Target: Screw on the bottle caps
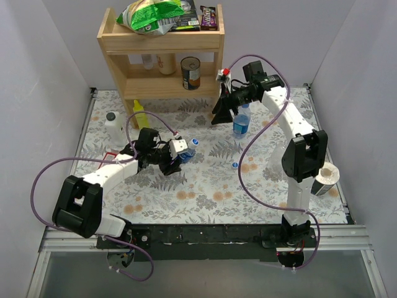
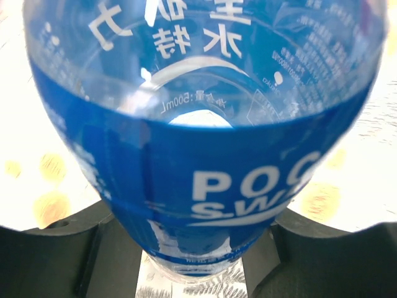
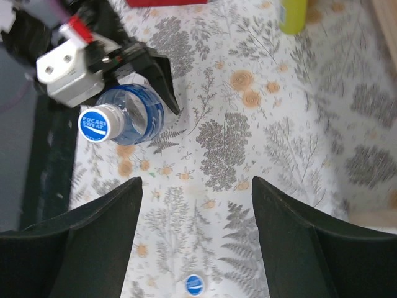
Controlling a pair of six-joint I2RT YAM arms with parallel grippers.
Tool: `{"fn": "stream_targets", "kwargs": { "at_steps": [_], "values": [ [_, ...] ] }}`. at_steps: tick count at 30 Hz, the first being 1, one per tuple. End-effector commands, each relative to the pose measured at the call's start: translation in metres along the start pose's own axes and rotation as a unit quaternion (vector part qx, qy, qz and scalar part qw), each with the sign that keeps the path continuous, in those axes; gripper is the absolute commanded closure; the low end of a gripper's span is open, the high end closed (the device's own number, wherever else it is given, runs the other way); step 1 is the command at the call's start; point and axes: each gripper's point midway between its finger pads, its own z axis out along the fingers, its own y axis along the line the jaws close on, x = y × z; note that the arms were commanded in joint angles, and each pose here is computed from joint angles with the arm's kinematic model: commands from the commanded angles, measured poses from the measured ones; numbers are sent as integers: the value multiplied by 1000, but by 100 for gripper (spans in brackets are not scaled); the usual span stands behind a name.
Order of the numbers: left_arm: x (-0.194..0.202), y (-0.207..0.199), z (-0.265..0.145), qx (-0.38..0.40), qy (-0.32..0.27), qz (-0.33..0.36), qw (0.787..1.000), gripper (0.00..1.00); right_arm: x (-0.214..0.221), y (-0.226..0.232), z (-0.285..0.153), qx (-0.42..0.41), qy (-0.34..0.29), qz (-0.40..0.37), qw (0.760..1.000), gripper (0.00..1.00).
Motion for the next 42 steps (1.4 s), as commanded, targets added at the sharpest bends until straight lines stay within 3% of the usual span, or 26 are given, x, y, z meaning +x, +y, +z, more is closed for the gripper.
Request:
{"fn": "stream_targets", "kwargs": {
  "at_steps": [1, 3, 11, 32, 38, 42],
  "values": [
    [-22, -28, -3, 121, -27, 30, 992, 100, -19, 93, 4, -96, 1, -322, 942, 23],
    [-23, -28, -2, 136, -21, 32, 990, 100, -11, 107, 10, -103, 29, -408, 907, 23],
    [-25, -29, -3, 149, -15, 37, 988, 100, 20, 135, 25, -152, 68, -493, 854, 22],
    [-36, -29, -7, 149, -33, 51, 987, 100, 39, 133, 50, -175, 111, -498, 842, 35],
    [-33, -30, -8, 146, -30, 53, 987, 100, 37, 129, 54, -172, 115, -492, 845, 48],
    [-36, -27, -8, 140, -34, 58, 988, 100, 40, 123, 57, -164, 126, -470, 858, 63]
  ]
}}
